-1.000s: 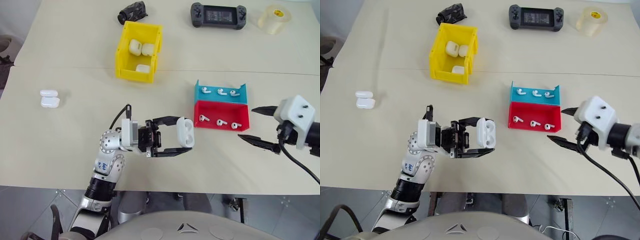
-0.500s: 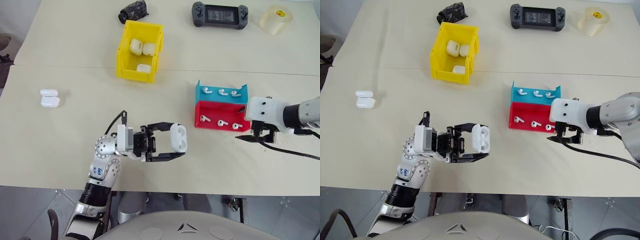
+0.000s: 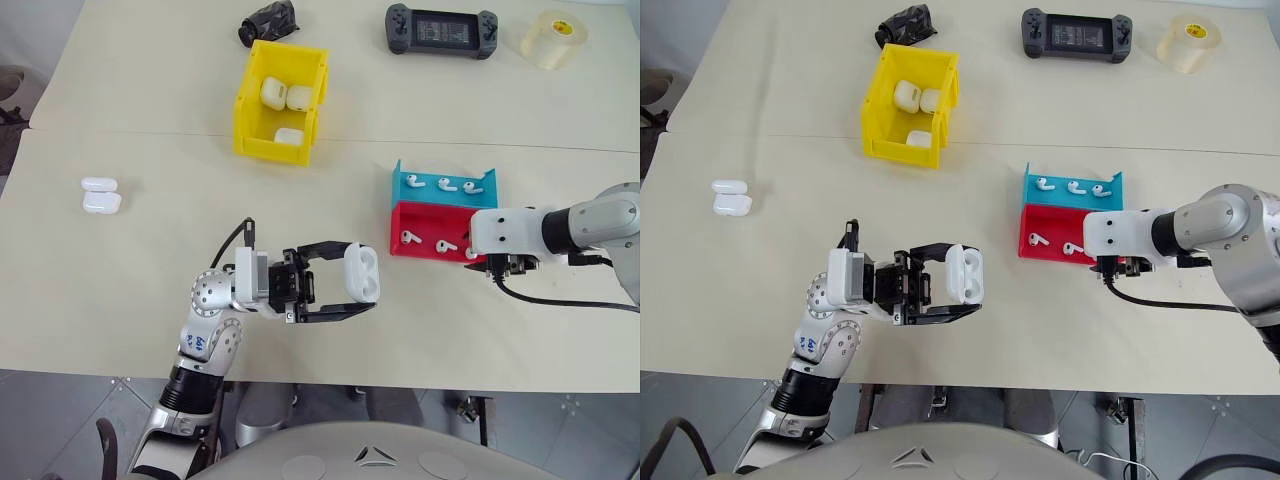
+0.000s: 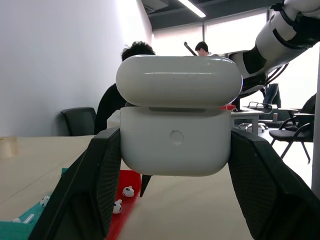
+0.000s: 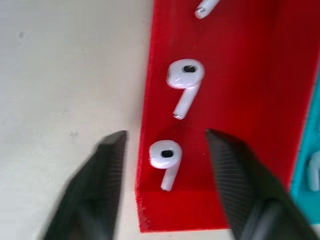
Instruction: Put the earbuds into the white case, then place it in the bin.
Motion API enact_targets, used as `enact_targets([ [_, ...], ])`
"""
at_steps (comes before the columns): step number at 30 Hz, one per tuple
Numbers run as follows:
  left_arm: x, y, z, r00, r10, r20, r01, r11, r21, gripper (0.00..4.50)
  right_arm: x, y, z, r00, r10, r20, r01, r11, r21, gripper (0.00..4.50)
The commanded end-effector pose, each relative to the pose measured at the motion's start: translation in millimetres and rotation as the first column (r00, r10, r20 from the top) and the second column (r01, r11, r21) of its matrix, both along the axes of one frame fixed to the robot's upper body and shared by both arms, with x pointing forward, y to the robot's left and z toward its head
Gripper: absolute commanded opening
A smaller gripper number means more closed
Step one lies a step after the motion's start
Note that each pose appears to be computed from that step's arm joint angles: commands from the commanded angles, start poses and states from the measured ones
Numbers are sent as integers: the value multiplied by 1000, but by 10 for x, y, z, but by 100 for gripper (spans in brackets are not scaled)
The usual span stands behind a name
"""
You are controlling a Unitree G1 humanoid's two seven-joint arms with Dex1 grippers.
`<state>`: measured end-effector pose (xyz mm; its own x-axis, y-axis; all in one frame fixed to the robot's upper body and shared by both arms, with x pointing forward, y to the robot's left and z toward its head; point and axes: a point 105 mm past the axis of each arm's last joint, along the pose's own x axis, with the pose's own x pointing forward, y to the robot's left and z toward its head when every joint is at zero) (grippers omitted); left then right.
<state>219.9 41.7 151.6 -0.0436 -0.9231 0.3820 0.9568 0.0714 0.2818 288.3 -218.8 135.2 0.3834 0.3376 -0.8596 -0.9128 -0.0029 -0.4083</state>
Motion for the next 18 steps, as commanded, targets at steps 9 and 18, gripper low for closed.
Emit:
enact_targets([
  [9,-59,5,97,1000,-18,23,19,1000,-23,279,14,-41,39,999,35,4,-35,998,-48,155],
  [18,-54,8,98,1000,-15,24,16,1000,-18,279,73,-136,-39,999,36,12,-35,996,-86,155],
])
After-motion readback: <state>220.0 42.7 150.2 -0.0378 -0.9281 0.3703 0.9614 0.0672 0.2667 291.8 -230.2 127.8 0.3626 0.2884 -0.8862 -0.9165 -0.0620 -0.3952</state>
